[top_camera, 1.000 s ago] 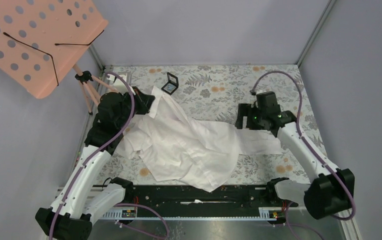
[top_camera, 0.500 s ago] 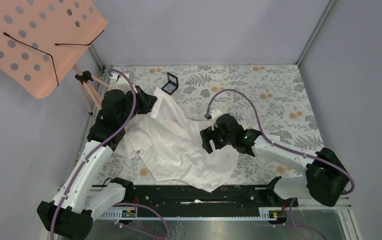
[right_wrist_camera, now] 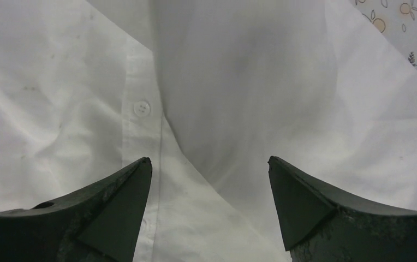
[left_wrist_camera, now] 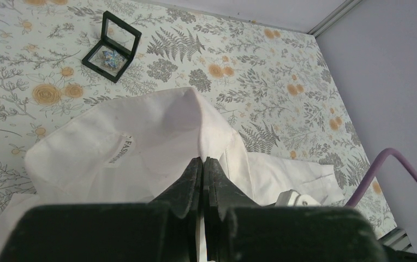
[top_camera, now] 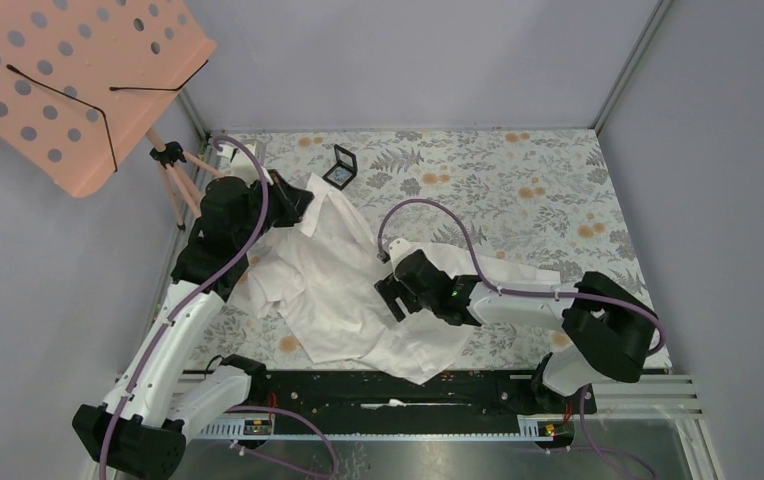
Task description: Pin the brooch onto the clothing
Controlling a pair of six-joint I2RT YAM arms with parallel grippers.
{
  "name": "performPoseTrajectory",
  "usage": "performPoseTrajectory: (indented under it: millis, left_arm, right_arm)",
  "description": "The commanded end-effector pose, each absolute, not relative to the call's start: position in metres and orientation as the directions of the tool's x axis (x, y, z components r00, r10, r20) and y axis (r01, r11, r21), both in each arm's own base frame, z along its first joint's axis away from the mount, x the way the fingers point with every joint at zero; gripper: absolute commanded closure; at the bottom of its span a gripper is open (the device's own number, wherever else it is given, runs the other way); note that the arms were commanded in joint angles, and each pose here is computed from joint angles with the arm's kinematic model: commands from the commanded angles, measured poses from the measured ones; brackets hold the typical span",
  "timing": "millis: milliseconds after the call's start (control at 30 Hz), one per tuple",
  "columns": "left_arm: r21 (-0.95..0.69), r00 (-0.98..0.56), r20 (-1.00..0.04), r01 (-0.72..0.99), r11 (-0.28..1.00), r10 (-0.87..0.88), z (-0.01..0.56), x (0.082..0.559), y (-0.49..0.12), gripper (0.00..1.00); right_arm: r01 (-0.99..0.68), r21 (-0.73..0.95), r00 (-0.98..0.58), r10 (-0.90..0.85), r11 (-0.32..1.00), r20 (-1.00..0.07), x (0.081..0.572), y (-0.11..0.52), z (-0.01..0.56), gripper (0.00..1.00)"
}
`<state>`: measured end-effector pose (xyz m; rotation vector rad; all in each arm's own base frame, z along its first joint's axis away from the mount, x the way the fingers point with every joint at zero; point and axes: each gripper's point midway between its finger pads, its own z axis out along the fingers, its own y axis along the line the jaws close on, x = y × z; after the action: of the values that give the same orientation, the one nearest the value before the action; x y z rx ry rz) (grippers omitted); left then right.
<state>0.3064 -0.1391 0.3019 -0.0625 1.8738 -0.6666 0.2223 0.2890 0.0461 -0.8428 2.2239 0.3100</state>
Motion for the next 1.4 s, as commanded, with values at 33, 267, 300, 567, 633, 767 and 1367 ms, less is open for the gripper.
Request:
performPoseTrajectory:
  millis: [33,267,300,567,633,767,1367]
  left_arm:
    - [-0.476,-0.313,-0.867,0.299,0.827,-0.387,0.342,0.309,-0.137,1.00]
    - [-0.469,-0.297,-0.873,0.291,0.834,-0.387,0.347,0.309,-0.134,1.00]
    - [-0.467,-0.293,-0.874,0.288,0.836,-0.387,0.348,0.309,-0.133,1.00]
    - [-0.443,-0.243,-0.890,0.256,0.859,-0.387,0.357,0.309,-0.122,1.00]
    - [-0.434,-0.228,-0.895,0.251,0.865,-0.383,0.361,0.309,-0.119,1.00]
    - [-0.374,-0.158,-0.925,0.225,0.900,-0.345,0.370,0.309,-0.105,1.00]
    - [0.052,0.404,-0.899,0.481,0.875,-0.169,0.561,0.215,-0.105,1.00]
  right_arm:
    - [-0.501,-0.139,-0.482,-0.408,0.854,-0.775,0.253,0.290,0.054,0.15]
    - [-0.323,-0.273,-0.504,-0.409,0.906,-0.761,0.267,0.254,0.049,0.31]
    - [-0.297,-0.288,-0.505,-0.406,0.910,-0.762,0.267,0.247,0.050,0.33]
    - [-0.162,-0.346,-0.490,-0.380,0.924,-0.785,0.266,0.207,0.059,0.72]
    - [-0.129,-0.380,-0.495,-0.391,0.916,-0.776,0.268,0.195,0.063,0.88]
    - [-0.035,-0.399,-0.464,-0.368,0.916,-0.806,0.281,0.174,0.101,1.00]
    - [-0.073,-0.433,0.000,-0.434,0.898,-0.901,0.248,0.089,0.422,1.00]
